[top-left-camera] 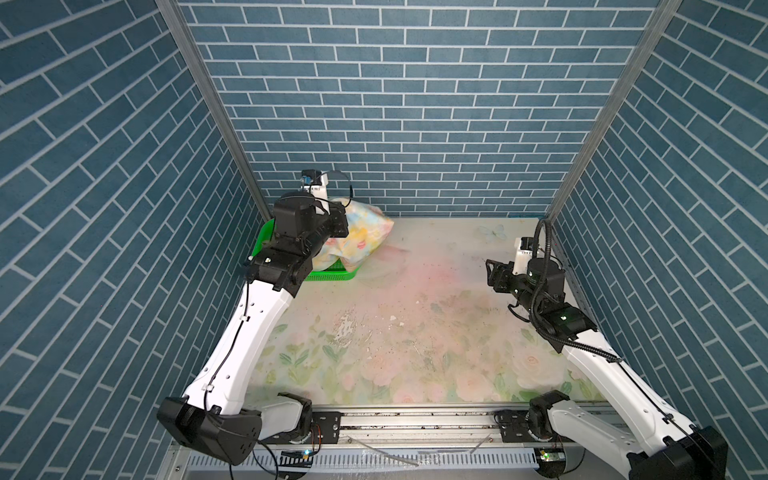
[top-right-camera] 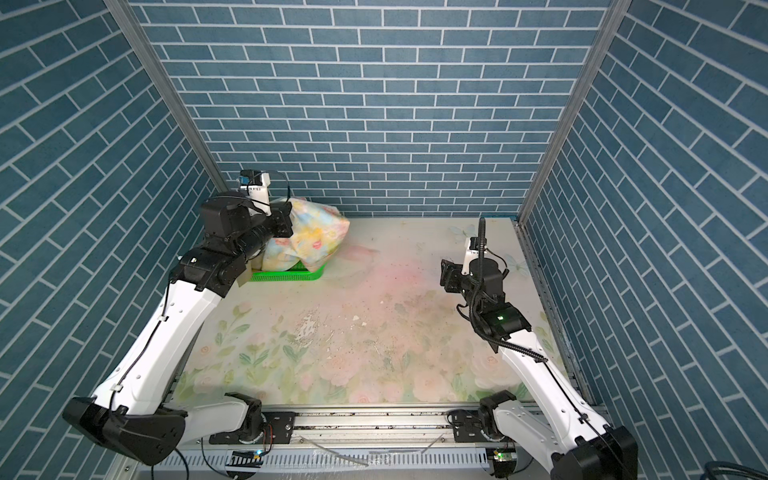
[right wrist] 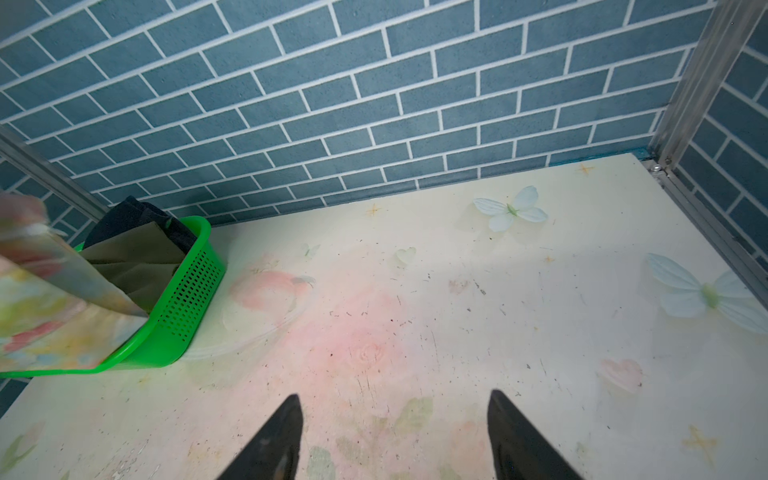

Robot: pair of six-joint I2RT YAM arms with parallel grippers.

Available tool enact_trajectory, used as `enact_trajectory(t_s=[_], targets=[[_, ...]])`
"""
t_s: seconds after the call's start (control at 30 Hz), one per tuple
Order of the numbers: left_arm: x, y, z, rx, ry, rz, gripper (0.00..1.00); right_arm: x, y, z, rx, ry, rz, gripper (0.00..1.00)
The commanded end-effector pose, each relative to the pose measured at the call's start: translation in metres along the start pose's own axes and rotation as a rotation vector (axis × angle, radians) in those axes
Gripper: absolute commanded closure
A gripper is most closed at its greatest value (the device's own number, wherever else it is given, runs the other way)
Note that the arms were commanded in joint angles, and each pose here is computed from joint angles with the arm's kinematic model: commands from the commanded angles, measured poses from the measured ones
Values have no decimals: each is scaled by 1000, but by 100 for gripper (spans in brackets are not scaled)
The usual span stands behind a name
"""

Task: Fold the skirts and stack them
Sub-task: 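Grasp the floral skirt with the left gripper and lift it out, then carry the floral skirt over the table and lay it down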

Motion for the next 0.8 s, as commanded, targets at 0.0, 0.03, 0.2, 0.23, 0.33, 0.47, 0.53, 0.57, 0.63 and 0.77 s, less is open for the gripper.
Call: enact_trajectory(t_s=[0.0, 0.03, 0.2, 0.23, 0.33, 0.47, 0.53, 0.57, 0.63, 0.77], targets=[[-5, 2, 20, -72, -21, -26, 100, 4, 11, 25, -59, -38, -24, 31], [-5, 1, 22, -73, -25, -32, 100, 4, 12, 26, -62, -38, -24, 30], [-42, 0, 45, -108, -14, -191, 100, -8, 22, 35, -98, -42, -107, 30], [-51, 1, 49, -118, -26, -213, 100, -10, 24, 37, -103, -46, -116, 29], [-86, 3, 56, -130, -44, -313, 100, -14, 31, 46, -116, -57, -135, 25], [-143, 3, 53, -110, -87, -448, 100, -25, 44, 60, -136, -89, -175, 22], [-166, 2, 45, -91, -104, -500, 100, -31, 52, 66, -152, -105, -192, 21], [-175, -1, 37, -73, -100, -524, 100, -35, 56, 68, -158, -111, -205, 21], [-184, -15, 16, -18, -82, -549, 100, -41, 63, 70, -165, -119, -227, 21], [-191, -63, -59, 197, -115, -526, 83, -52, 72, 67, -142, -138, -274, 19]])
Point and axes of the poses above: each gripper's point midway between its finger pads, its own y axis back along the fingers, its own x axis along the line the jaws close on, z = x × y, the point moved 3 cm from there along y, back along the fingers, and after that the axes turned 11 degrees about -y, right-handed, at the moved point
